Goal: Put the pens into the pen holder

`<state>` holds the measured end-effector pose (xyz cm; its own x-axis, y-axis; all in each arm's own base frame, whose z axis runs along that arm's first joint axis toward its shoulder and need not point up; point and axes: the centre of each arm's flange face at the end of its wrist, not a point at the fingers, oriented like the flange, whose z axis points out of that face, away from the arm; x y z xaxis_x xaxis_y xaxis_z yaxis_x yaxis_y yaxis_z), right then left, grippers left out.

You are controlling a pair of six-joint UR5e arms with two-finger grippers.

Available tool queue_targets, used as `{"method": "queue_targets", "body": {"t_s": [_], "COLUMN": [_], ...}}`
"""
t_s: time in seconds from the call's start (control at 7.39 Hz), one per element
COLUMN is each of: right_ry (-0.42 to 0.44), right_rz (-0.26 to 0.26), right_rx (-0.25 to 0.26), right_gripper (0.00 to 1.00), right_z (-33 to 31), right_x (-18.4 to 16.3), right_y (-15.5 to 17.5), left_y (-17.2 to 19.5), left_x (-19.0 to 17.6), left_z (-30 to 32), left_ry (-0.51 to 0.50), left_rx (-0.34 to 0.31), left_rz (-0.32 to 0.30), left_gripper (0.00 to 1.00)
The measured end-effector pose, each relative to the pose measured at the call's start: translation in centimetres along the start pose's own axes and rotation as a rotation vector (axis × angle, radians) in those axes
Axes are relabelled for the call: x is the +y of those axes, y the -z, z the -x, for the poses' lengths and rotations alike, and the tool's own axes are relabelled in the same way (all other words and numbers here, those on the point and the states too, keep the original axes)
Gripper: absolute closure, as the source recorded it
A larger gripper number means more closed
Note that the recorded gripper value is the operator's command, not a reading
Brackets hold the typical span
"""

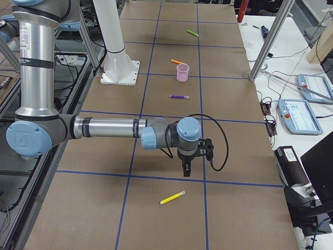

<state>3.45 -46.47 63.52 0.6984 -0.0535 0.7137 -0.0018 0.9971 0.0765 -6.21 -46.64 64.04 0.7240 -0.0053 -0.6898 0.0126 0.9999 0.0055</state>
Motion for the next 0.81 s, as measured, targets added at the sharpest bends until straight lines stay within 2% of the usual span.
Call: {"method": "queue_targets", "body": {"t_s": [0.41, 0.81], "right_ry": [0.011, 0.023], "right_rz": [-0.011, -0.025], "right_rx": [-0.002, -0.045], "right_gripper": [0.0, 0.0], "right_z": [0.8, 1.8], "right_x": [2.0, 2.9], "right_y": [0.9, 1.5], "left_y": [-0.4, -0.4], "left_x": [0.5, 0.7], "left_z": [0.2, 0.2], "left_ry": [0.003, -0.001], "left_rx": [0.006, 0.008], "left_rz": [0.008, 0.008], "left_gripper": [0.0, 0.0]}}
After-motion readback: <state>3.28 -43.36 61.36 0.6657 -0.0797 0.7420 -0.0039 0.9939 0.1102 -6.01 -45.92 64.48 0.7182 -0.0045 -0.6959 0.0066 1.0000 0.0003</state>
